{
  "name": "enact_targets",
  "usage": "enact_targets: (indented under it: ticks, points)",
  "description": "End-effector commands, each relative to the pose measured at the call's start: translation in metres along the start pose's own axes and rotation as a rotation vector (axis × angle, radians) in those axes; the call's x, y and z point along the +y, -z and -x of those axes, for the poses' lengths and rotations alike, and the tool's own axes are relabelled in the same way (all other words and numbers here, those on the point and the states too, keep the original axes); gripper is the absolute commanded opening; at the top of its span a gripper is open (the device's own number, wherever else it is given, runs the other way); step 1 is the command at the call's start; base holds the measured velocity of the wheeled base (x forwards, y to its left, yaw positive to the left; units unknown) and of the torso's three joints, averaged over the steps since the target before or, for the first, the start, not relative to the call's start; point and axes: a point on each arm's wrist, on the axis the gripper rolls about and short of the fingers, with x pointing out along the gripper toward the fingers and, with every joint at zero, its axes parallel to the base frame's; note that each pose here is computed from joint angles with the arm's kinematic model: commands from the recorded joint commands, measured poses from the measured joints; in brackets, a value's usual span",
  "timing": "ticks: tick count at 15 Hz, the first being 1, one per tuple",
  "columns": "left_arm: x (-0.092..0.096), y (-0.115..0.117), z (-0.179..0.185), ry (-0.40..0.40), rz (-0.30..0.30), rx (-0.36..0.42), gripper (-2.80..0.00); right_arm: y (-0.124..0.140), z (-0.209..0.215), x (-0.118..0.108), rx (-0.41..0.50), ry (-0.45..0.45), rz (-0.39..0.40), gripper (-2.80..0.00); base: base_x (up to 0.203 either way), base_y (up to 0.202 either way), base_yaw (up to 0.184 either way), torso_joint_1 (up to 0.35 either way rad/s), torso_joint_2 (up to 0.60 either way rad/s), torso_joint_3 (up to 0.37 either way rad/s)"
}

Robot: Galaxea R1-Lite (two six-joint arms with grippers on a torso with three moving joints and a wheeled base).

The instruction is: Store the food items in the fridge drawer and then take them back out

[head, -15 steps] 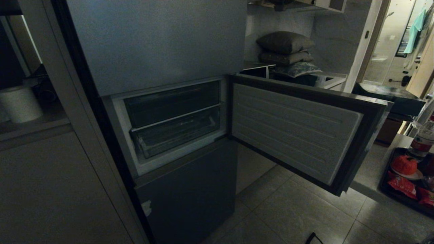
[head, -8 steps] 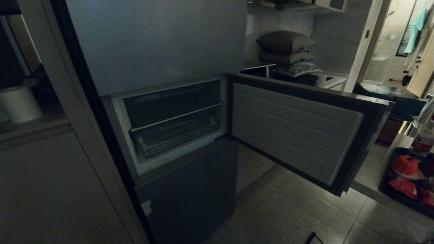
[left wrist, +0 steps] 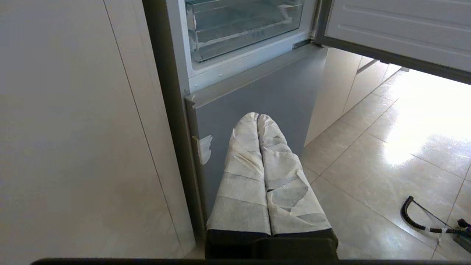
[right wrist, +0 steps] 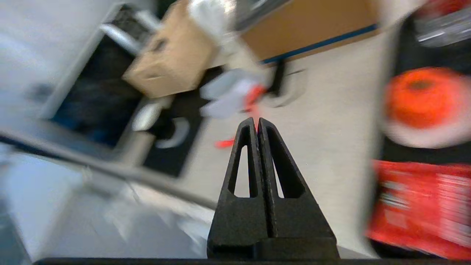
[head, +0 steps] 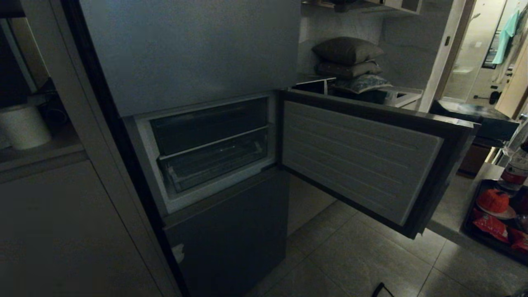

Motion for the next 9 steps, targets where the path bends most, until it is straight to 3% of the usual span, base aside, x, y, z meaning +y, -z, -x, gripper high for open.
enact_targets:
  ticks: [1,4,6,9]
  points:
    - [0.0,0.0,0.0,-0.001,0.001,0.001,-2.8,0.004,-0.027,-0.01,0.071,-0.054,-0.095,-2.8,0.0,0.0,0.0,0.0,0.0,0.0]
    - [0.0,0.0,0.0,-0.001,0.001,0.0,-2.8,0.005,-0.038,-0.009,0.213,-0.204,-0.249,-2.8,0.0,0.0,0.0,0.0,0.0,0.0]
    - [0.0,0.0,0.0,-0.001,0.001,0.0,-2.8,0.007,-0.051,-0.012,0.249,-0.229,-0.32,-2.8,0.0,0.0,0.0,0.0,0.0,0.0]
    - [0.0,0.0,0.0,-0.001,0.001,0.0,-2.8,0.016,-0.07,-0.01,0.263,-0.265,-0.351,-2.8,0.0,0.0,0.0,0.0,0.0,0.0]
